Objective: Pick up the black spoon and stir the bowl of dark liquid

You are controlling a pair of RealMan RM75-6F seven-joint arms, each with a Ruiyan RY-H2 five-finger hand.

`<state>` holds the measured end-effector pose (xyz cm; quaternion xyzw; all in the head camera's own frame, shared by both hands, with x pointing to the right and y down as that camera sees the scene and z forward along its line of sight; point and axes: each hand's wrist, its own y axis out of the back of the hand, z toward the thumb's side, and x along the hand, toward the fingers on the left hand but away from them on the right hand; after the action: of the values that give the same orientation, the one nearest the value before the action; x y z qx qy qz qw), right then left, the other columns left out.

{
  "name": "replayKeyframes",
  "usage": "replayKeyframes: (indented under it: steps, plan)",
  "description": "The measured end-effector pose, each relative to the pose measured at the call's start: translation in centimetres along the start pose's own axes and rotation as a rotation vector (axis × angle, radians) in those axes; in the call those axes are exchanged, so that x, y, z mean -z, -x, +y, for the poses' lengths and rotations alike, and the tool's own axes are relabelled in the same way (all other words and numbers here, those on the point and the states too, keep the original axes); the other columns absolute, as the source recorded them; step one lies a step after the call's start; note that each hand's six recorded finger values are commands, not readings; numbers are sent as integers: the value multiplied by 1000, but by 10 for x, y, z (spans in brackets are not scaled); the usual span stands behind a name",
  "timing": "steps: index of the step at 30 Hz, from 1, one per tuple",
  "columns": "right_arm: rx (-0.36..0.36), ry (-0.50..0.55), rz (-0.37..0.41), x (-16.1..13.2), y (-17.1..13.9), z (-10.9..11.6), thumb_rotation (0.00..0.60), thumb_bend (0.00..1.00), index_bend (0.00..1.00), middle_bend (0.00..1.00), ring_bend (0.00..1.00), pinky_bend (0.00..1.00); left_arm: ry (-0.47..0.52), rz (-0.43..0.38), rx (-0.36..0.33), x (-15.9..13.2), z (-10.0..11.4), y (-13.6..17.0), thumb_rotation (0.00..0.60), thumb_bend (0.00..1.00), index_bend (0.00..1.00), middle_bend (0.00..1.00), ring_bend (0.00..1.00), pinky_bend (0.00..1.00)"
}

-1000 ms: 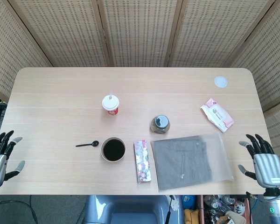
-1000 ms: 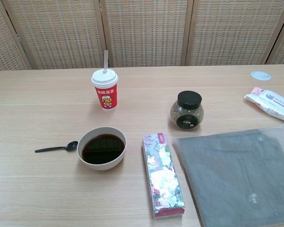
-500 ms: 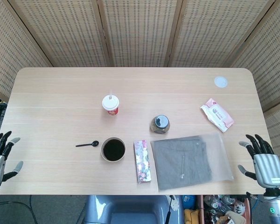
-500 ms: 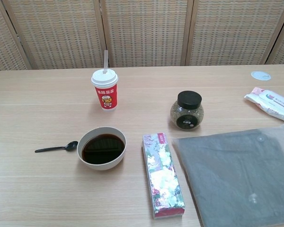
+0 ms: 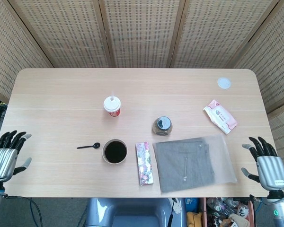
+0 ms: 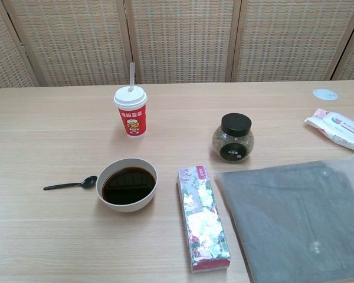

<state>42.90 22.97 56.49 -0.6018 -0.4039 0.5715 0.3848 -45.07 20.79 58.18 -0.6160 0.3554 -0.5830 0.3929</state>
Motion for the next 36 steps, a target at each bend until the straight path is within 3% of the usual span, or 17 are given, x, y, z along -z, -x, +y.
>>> replayKeyframes:
  steps: [6, 12, 19, 26, 36]
  plan:
    - [-9, -3, -5, 1, 0, -1, 600, 88, 303, 220, 110, 211, -36, -70, 53, -15, -11, -24, 600, 310, 250, 596, 585, 684]
    - [-15, -4, -13, 2, -2, -2, 600, 88, 303, 222, 110, 211, -68, -120, 117, -29, -24, -49, 600, 310, 323, 747, 724, 761]
    - [-19, -5, -15, 2, -2, -2, 600, 88, 303, 222, 110, 211, -90, -131, 171, -38, -39, -69, 600, 310, 386, 796, 770, 785]
    - [-29, -3, -20, 3, -3, -4, 600, 88, 303, 223, 110, 211, -98, -140, 261, -54, -67, -91, 600, 311, 443, 803, 774, 785]
    - [-36, -3, -33, 7, -5, -4, 600, 88, 303, 230, 110, 211, -94, -153, 303, -73, -87, -109, 600, 356, 446, 803, 774, 785]
